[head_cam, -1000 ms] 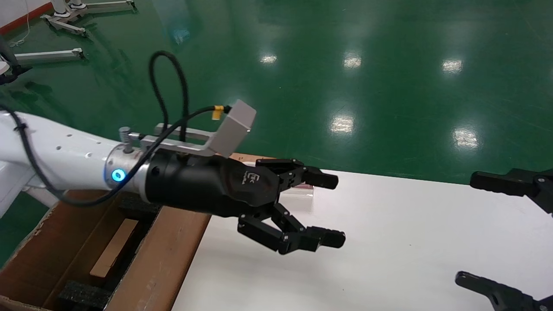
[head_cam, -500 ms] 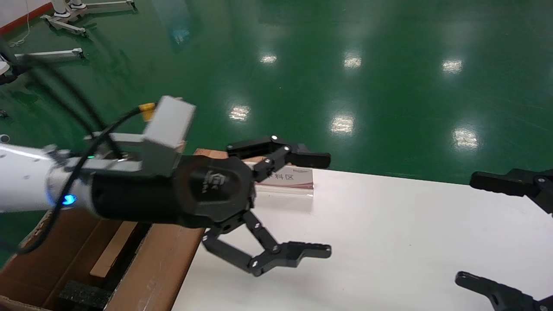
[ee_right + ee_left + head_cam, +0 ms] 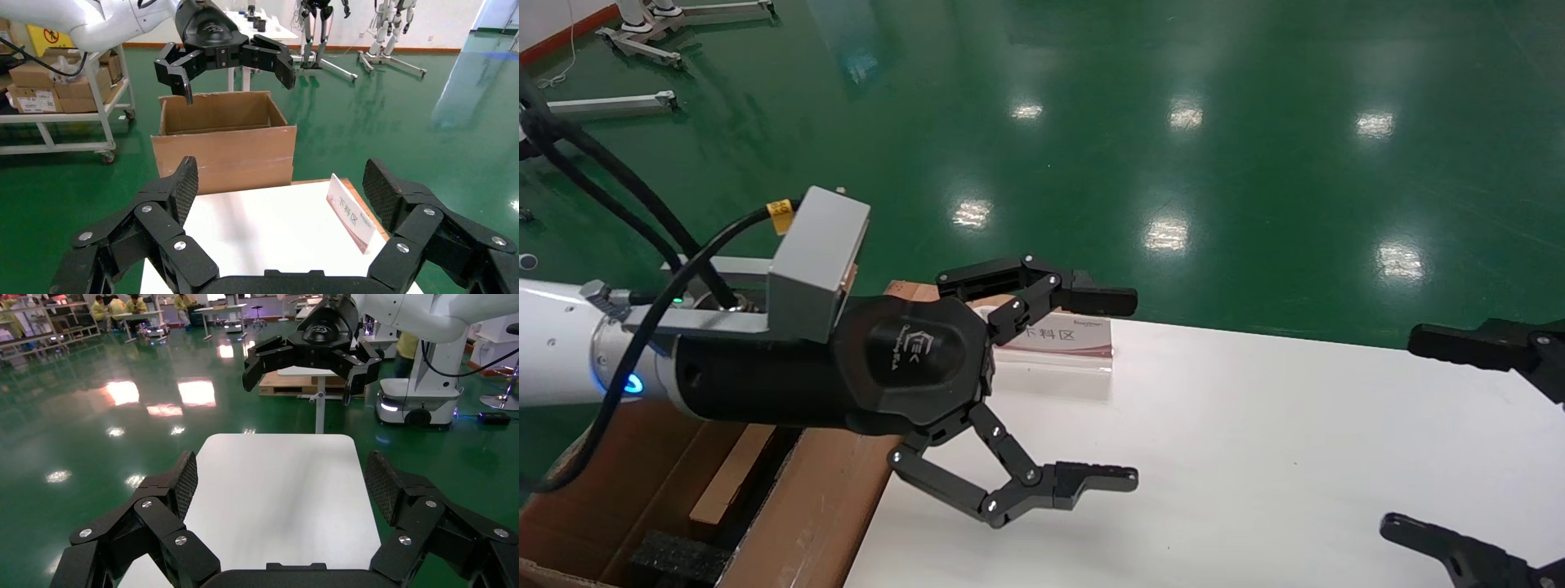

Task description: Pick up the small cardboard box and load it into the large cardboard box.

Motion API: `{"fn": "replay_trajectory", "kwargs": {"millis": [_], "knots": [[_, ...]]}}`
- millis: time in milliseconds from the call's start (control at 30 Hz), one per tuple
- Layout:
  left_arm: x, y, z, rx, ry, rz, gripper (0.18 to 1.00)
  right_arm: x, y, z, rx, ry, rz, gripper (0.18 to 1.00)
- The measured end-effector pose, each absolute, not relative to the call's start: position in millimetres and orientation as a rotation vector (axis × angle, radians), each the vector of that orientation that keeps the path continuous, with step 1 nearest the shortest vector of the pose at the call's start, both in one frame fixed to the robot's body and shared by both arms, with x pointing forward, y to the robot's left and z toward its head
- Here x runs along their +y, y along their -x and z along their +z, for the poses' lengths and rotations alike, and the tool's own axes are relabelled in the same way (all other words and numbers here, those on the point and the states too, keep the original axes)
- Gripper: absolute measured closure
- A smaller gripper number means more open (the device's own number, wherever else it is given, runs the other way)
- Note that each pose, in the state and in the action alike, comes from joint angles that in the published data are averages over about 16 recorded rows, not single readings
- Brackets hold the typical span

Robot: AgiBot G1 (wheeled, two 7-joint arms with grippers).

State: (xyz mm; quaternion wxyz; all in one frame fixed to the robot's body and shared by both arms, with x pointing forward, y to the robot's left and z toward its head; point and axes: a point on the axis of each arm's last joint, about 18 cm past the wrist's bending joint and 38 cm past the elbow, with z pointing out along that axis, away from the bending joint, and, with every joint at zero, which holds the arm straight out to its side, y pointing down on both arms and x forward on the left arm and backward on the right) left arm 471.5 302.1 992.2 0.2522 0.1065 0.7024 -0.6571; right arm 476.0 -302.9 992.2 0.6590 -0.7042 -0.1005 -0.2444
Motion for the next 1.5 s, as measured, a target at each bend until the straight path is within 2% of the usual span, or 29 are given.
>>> {"fn": "replay_trajectory", "kwargs": {"millis": [1500], "knots": [[299.6,-476.2,991.9,1.929,-0.273,-1.802,0.183,-302.9,-476.0,992.2,-0.227,1.594,-0.553,0.178]]}}
